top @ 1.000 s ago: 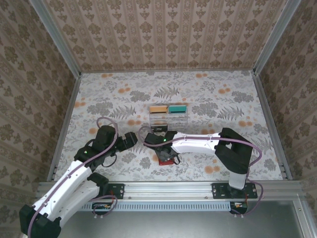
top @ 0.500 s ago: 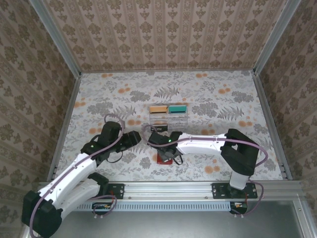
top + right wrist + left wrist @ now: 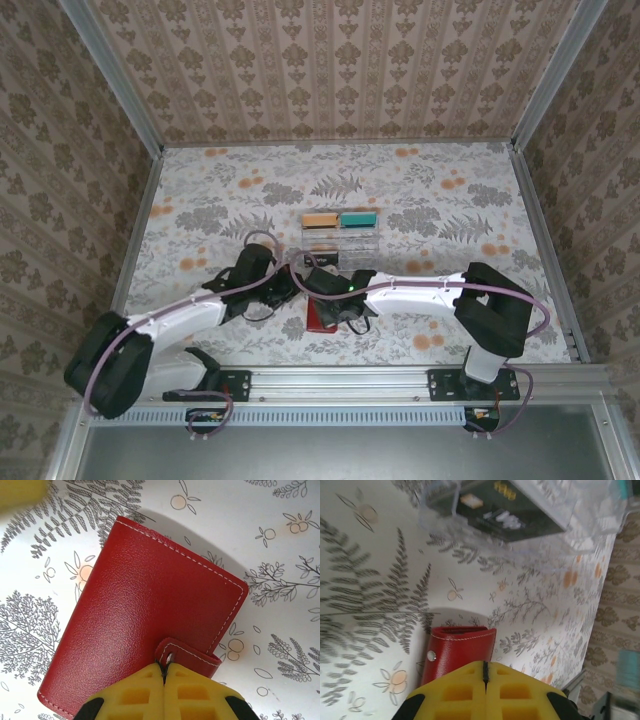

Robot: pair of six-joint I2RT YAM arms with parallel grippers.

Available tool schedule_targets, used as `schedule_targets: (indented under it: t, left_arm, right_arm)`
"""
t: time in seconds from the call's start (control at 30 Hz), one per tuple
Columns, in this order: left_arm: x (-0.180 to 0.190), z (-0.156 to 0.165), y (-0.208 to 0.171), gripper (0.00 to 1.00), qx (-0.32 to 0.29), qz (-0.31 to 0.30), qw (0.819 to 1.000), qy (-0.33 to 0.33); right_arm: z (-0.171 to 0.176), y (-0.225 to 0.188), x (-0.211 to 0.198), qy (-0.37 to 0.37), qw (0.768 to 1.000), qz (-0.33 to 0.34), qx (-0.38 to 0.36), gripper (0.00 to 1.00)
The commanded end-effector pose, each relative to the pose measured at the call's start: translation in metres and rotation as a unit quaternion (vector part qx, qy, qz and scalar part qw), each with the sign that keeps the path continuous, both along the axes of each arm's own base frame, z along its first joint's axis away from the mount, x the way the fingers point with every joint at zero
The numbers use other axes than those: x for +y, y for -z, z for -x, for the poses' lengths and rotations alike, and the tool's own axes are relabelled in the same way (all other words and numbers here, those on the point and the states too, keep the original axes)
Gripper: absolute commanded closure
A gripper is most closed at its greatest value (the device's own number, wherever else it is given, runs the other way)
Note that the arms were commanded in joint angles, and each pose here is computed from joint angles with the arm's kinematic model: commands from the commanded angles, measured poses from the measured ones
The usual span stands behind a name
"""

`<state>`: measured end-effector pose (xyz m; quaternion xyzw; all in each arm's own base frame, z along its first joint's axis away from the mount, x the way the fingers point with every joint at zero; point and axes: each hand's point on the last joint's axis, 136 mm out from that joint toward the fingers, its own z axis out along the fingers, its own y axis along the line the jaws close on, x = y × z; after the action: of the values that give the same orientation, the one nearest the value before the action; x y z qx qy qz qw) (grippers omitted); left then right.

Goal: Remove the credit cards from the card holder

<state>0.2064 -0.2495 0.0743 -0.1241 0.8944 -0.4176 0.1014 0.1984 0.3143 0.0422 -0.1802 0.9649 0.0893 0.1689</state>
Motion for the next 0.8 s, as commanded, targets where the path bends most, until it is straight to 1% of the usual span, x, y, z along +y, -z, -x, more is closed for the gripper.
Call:
schedule_targets:
  t: [0.0, 0.03, 0.1, 0.23, 0.33, 0.4, 0.5, 0.57, 0.63, 0.67, 0.73, 0.77]
  left_arm:
    - [-0.027, -0.002, -0.009, 1.0, 0.007, 0.033, 0.999, 0.026]
    - [-0.03, 0.001, -0.004, 1.0, 0.016, 0.03, 0.999, 0.031]
    - [-0.029, 0.01, 0.019, 1.0, 0.055, 0.0, 0.998, 0.037]
    - [-0.015, 0.028, 0.055, 1.0, 0.122, -0.051, 0.991, 0.033]
    - [-0.001, 0.037, 0.073, 1.0, 0.147, -0.101, 0.983, 0.037]
    - [0.003, 0.04, 0.079, 1.0, 0.154, -0.119, 0.98, 0.042]
    - [0.005, 0.039, 0.08, 1.0, 0.153, -0.125, 0.979, 0.046]
    - [0.003, 0.034, 0.07, 1.0, 0.135, -0.118, 0.983, 0.05]
    - [0.001, 0.024, 0.052, 1.0, 0.106, -0.11, 0.987, 0.051]
    - [0.003, 0.017, 0.04, 0.93, 0.087, -0.108, 0.989, 0.051]
    - [0.009, 0.006, 0.015, 0.68, 0.051, -0.11, 0.992, 0.046]
    - [0.015, -0.001, 0.003, 0.53, 0.033, -0.113, 0.992, 0.04]
  right_arm:
    - [-0.001, -0.003, 0.004, -0.007, 1.0, -0.017, -0.003, 1.0]
    - [-0.002, -0.003, 0.004, -0.005, 1.0, -0.017, -0.004, 1.0]
    - [-0.003, -0.004, 0.004, -0.003, 1.0, -0.018, -0.008, 1.0]
    - [-0.005, -0.011, 0.002, 0.003, 0.999, -0.029, -0.016, 1.0]
    - [-0.008, -0.019, 0.0, 0.011, 0.999, -0.045, -0.025, 1.0]
    - [-0.009, -0.025, -0.003, 0.019, 0.998, -0.059, -0.029, 1.0]
    - [-0.012, -0.035, -0.011, 0.035, 0.996, -0.077, -0.036, 1.0]
    - [-0.013, -0.042, -0.015, 0.042, 0.994, -0.089, -0.038, 1.0]
    - [-0.013, -0.049, -0.016, 0.04, 0.993, -0.101, -0.037, 1.0]
    - [-0.012, -0.054, -0.015, 0.039, 0.993, -0.108, -0.036, 1.0]
    - [-0.013, -0.061, -0.013, 0.037, 0.992, -0.117, -0.037, 1.0]
    - [-0.013, -0.065, -0.01, 0.035, 0.991, -0.124, -0.037, 1.0]
